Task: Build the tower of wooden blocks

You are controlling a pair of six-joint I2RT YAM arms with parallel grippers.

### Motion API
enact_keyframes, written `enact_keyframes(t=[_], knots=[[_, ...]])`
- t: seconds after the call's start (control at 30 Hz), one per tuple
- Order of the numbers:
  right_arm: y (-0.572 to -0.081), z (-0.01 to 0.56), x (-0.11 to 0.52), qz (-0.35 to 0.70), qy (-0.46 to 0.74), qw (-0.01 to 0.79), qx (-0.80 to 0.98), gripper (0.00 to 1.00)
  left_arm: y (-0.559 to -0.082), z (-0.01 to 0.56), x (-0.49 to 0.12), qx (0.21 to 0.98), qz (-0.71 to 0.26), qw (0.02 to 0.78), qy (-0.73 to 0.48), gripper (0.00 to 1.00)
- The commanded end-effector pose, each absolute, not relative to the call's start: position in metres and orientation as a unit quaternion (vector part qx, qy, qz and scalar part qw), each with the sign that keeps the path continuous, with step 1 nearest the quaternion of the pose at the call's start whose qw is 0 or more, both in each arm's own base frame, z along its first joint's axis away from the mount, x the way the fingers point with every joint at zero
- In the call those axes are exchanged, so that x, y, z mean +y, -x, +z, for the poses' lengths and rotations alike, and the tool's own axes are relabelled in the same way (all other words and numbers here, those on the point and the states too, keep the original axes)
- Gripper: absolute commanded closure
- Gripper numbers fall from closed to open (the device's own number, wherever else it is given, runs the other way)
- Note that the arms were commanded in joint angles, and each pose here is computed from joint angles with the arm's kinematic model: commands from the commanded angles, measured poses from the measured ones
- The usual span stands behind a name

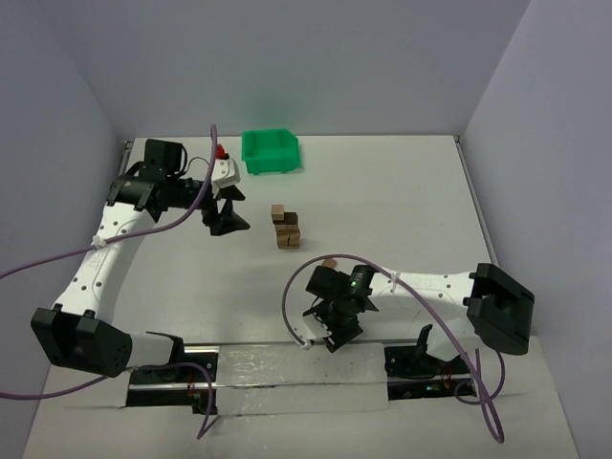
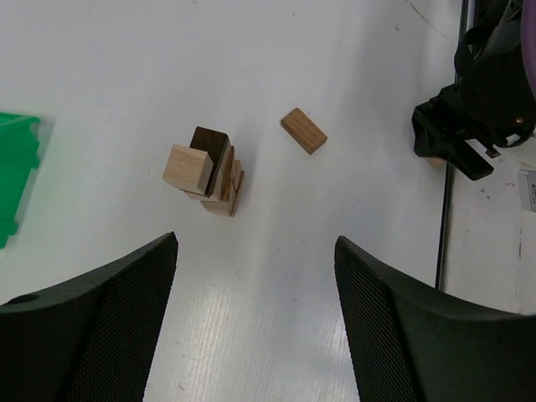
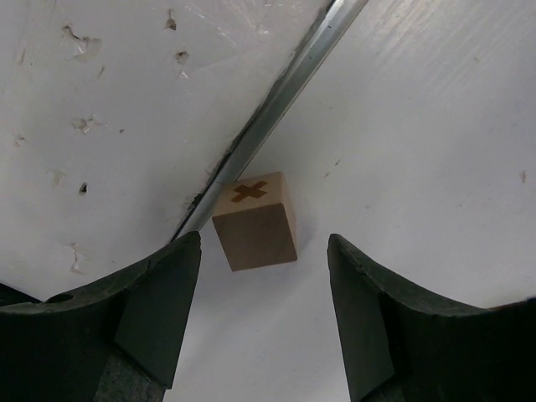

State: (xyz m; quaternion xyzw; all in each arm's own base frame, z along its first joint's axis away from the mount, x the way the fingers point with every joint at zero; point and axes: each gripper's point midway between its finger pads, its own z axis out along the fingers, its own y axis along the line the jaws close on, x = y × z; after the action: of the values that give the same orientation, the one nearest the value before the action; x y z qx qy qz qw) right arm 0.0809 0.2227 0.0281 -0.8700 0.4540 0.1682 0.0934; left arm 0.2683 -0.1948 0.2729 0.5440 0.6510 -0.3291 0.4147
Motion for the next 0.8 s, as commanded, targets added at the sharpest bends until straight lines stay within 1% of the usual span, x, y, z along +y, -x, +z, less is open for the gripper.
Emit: enact_keyframes(t=[0.0, 0.1, 0.23, 0.3, 0.33, 0.37, 0.4, 0.47, 0.53, 0.63, 0.67, 0.77], knots=[[-0.080, 0.022, 0.227, 0.165, 0.875, 0.101, 0.445, 0.34, -0.276, 0.280, -0.197, 0.630, -0.321, 0.434, -0.558, 0.17], [-0.084, 0.020, 0.228, 0.158, 0.873, 0.113, 0.448, 0.41, -0.276, 0.280, -0.196, 0.628, -0.320, 0.435, -0.561, 0.16], [-0.087, 0.023, 0.234, 0.157, 0.869, 0.128, 0.452, 0.64, -0.277, 0.272, -0.197, 0.633, -0.326, 0.429, -0.556, 0.16], [-0.090, 0.024, 0.235, 0.154, 0.867, 0.135, 0.455, 0.79, -0.277, 0.270, -0.197, 0.634, -0.326, 0.430, -0.554, 0.16], [-0.092, 0.026, 0.235, 0.155, 0.862, 0.138, 0.463, 0.81, -0.279, 0.269, -0.198, 0.635, -0.325, 0.430, -0.553, 0.16], [-0.097, 0.031, 0.236, 0.158, 0.853, 0.145, 0.476, 0.87, -0.281, 0.268, -0.198, 0.637, -0.327, 0.428, -0.552, 0.16], [-0.102, 0.036, 0.236, 0.160, 0.845, 0.152, 0.487, 0.89, -0.283, 0.270, -0.198, 0.637, -0.326, 0.428, -0.552, 0.16], [-0.118, 0.056, 0.238, 0.170, 0.820, 0.174, 0.518, 0.92, -0.285, 0.274, -0.198, 0.638, -0.324, 0.429, -0.552, 0.16], [-0.147, 0.092, 0.241, 0.186, 0.778, 0.208, 0.562, 0.93, -0.288, 0.278, -0.197, 0.641, -0.319, 0.432, -0.549, 0.16], [-0.198, 0.123, 0.229, 0.169, 0.725, 0.221, 0.630, 0.94, -0.289, 0.264, -0.196, 0.650, -0.325, 0.424, -0.540, 0.17], [-0.215, 0.142, 0.233, 0.168, 0.710, 0.240, 0.640, 0.95, -0.290, 0.261, -0.197, 0.652, -0.329, 0.423, -0.536, 0.17], [-0.243, 0.168, 0.233, 0.161, 0.683, 0.258, 0.664, 0.96, -0.293, 0.268, -0.198, 0.651, -0.335, 0.421, -0.535, 0.18]])
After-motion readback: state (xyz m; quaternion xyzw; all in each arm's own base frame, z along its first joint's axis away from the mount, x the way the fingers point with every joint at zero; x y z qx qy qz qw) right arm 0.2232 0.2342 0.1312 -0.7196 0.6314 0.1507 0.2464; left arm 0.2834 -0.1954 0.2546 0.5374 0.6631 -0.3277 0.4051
